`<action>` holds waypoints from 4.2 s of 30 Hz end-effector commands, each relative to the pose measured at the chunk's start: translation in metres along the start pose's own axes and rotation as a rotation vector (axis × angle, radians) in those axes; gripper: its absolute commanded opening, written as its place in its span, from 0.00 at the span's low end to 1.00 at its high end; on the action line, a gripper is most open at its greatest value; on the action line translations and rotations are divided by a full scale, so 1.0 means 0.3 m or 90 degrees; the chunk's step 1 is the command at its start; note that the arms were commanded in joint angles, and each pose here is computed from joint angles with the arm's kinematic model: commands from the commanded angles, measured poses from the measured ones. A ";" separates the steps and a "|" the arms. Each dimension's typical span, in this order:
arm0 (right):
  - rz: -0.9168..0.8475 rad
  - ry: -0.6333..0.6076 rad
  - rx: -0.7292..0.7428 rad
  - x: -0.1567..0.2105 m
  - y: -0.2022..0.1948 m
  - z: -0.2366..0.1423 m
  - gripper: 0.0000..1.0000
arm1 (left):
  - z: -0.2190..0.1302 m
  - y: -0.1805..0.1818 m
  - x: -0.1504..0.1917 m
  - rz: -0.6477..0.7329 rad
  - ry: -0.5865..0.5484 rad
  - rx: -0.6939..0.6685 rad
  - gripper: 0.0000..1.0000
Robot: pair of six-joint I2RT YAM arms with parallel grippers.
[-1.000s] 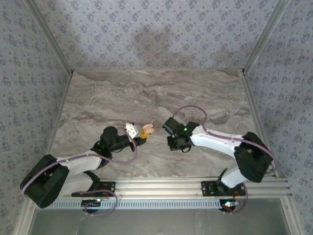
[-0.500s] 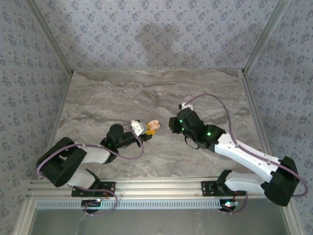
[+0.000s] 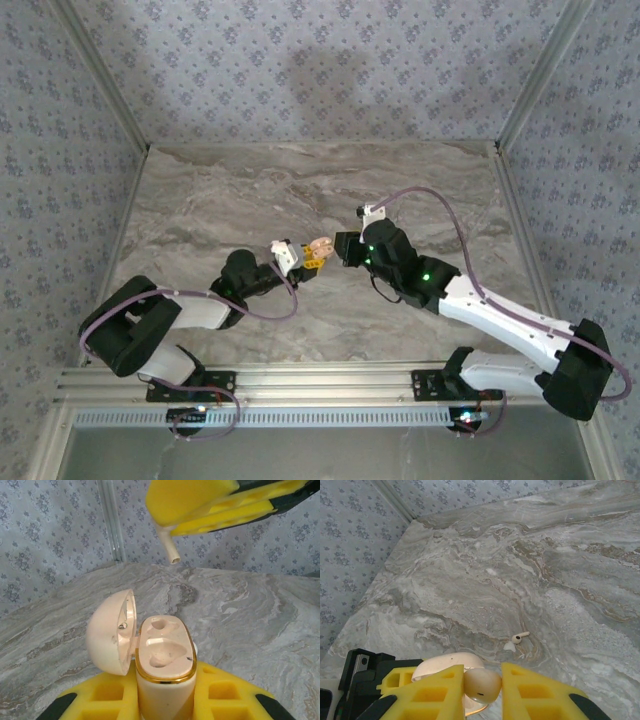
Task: Insert the wireless bluetooth earbuds into the charging case
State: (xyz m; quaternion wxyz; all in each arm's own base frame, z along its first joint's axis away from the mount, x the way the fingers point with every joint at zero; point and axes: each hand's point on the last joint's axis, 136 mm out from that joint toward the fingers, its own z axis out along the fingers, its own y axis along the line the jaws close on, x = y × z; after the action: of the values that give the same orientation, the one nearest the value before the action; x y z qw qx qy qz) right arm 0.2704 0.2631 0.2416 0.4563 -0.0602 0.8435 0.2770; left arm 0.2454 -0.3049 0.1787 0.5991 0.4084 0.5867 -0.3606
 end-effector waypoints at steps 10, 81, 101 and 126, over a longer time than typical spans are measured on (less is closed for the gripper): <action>-0.020 0.008 -0.027 0.036 0.023 0.030 0.24 | 0.016 -0.002 -0.077 -0.001 -0.047 0.008 0.18; -0.210 0.004 0.021 -0.020 0.093 0.011 0.24 | -0.013 0.028 -0.132 -0.006 -0.056 -0.036 0.18; -0.216 0.003 -0.005 -0.028 0.113 0.066 0.24 | -0.025 0.018 -0.156 -0.006 -0.065 -0.031 0.18; -0.259 0.065 -0.024 0.060 0.147 0.067 0.27 | -0.038 0.030 -0.183 0.007 -0.068 -0.049 0.18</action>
State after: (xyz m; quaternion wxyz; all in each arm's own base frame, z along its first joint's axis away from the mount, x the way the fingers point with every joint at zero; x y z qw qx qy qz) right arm 0.2655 0.3080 0.2397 0.4742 -0.2332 0.8268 0.1926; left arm 0.2463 -0.2942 0.2024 0.6080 0.3704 0.6036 -0.3590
